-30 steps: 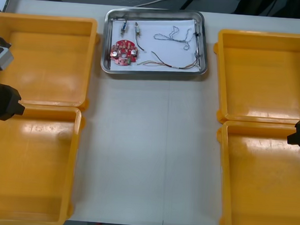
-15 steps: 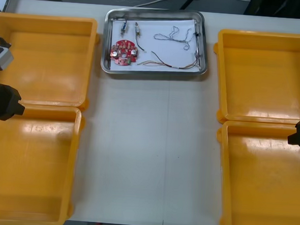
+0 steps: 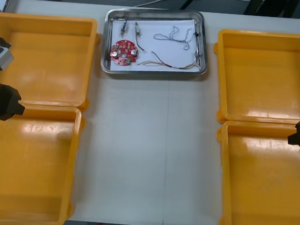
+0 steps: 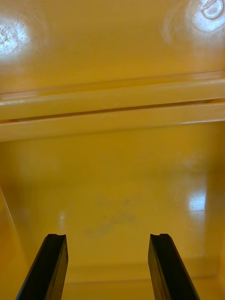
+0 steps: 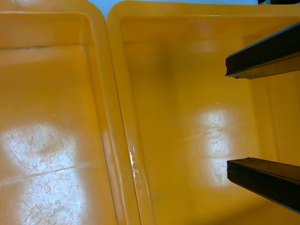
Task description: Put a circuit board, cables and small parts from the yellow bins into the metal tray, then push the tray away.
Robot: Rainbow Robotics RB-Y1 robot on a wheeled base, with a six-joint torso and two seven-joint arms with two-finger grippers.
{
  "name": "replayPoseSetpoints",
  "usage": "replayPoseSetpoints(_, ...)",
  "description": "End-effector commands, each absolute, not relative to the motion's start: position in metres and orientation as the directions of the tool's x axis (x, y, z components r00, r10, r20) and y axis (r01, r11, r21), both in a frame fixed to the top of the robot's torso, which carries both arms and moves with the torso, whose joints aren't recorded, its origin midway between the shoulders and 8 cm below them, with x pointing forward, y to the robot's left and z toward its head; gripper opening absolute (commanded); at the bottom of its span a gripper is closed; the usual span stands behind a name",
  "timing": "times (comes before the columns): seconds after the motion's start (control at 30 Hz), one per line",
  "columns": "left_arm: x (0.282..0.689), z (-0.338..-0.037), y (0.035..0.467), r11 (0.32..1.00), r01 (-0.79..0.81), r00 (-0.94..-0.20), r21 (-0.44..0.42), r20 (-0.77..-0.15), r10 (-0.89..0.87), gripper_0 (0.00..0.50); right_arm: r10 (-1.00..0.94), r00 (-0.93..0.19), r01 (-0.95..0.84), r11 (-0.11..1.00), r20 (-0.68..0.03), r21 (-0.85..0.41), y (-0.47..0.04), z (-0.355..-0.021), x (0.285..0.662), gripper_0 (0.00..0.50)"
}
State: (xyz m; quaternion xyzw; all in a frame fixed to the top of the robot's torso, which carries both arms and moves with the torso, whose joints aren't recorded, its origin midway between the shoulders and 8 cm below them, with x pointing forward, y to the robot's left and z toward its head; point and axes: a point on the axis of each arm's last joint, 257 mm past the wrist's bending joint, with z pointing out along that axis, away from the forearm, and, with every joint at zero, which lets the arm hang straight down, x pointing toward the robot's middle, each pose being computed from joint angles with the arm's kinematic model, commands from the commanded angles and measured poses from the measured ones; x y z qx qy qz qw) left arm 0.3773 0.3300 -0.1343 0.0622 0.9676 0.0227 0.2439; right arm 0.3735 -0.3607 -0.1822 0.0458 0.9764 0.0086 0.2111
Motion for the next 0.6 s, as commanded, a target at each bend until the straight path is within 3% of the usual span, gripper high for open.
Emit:
replayPoseSetpoints(0.03,0.3771,-0.1205,0.3429,0.984,0.123,-0.852,0.132,-0.494,0.173,0.5,0.051,-0.897,0.067,0.997,-0.439,-0.021,-0.3804,-0.1699,0.375,0.5)
replayPoseSetpoints(0.6,0.3771,-0.1205,0.3429,0.984,0.123,-0.852,0.132,-0.494,0.173,0.5,0.051,-0.897,0.067,0.997,-0.439,-0.021,-0.3804,-0.1699,0.375,0.5)
